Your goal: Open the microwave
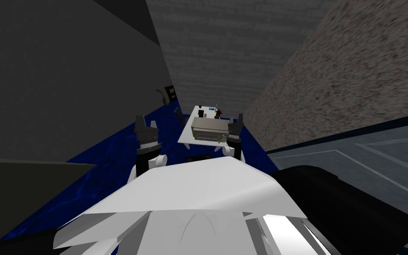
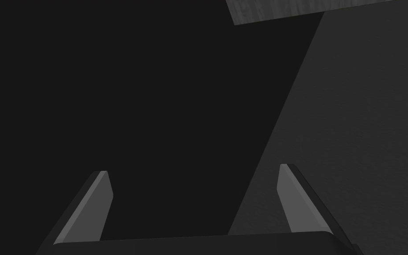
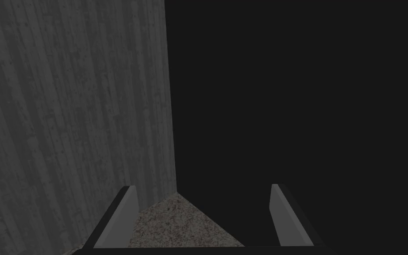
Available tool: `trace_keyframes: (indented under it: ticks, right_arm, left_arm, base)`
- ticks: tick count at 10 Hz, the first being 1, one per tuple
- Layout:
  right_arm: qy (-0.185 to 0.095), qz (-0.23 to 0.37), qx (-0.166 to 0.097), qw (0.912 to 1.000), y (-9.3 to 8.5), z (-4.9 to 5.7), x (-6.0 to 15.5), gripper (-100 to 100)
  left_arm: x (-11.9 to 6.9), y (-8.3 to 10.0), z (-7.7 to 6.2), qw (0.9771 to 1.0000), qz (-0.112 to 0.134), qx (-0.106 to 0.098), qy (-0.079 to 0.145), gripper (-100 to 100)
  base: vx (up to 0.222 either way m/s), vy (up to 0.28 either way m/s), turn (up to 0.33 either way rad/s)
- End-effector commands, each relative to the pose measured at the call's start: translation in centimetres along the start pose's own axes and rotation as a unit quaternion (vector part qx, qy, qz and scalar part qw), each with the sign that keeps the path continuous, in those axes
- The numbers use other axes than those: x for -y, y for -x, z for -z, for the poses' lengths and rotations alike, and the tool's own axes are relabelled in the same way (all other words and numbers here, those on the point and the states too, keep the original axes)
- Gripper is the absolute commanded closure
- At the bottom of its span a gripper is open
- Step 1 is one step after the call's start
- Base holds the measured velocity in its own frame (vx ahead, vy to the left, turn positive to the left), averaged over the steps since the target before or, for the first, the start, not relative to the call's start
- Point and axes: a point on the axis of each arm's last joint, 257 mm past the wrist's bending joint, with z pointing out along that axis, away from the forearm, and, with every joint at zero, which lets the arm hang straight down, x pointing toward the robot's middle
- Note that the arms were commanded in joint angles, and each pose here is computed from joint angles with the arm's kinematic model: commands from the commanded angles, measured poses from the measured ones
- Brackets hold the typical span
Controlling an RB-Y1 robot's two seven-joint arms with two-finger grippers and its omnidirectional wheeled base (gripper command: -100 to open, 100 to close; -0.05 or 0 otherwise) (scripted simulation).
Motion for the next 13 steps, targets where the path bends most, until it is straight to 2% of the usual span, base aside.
trace_keyframes:
  ticks: [1,9,10,11,13]
  right_arm:
    - [0.0,0.0,0.0,1.0,0.0,0.0,0.0,0]
    - [0.0,0.0,0.0,1.0,0.0,0.0,0.0,0]
    - [-0.002,0.021,-0.026,0.9994,-0.6,0.0,0.2,-100]
    - [-0.002,0.022,-0.029,0.9993,-0.7,0.0,0.2,-100]
    - [-0.006,0.063,-0.066,0.9958,-1.6,0.0,0.9,-100]
  left_arm:
    - [0.0,0.0,0.0,1.0,0.0,0.0,0.0,0]
    - [0.0,0.0,0.0,1.0,0.0,0.0,0.0,0]
    - [0.0,0.0,0.0,1.0,0.0,0.0,0.0,0]
    - [0.0,0.0,0.0,1.0,0.0,0.0,0.0,0]
    - [0.0,0.0,0.0,1.0,0.0,0.0,0.0,0]
  base:
    - [0.0,0.0,0.0]
    - [0.0,0.0,0.0]
    - [0.007,0.006,-0.025]
    - [0.002,0.007,-0.014]
    - [0.002,0.012,-0.033]
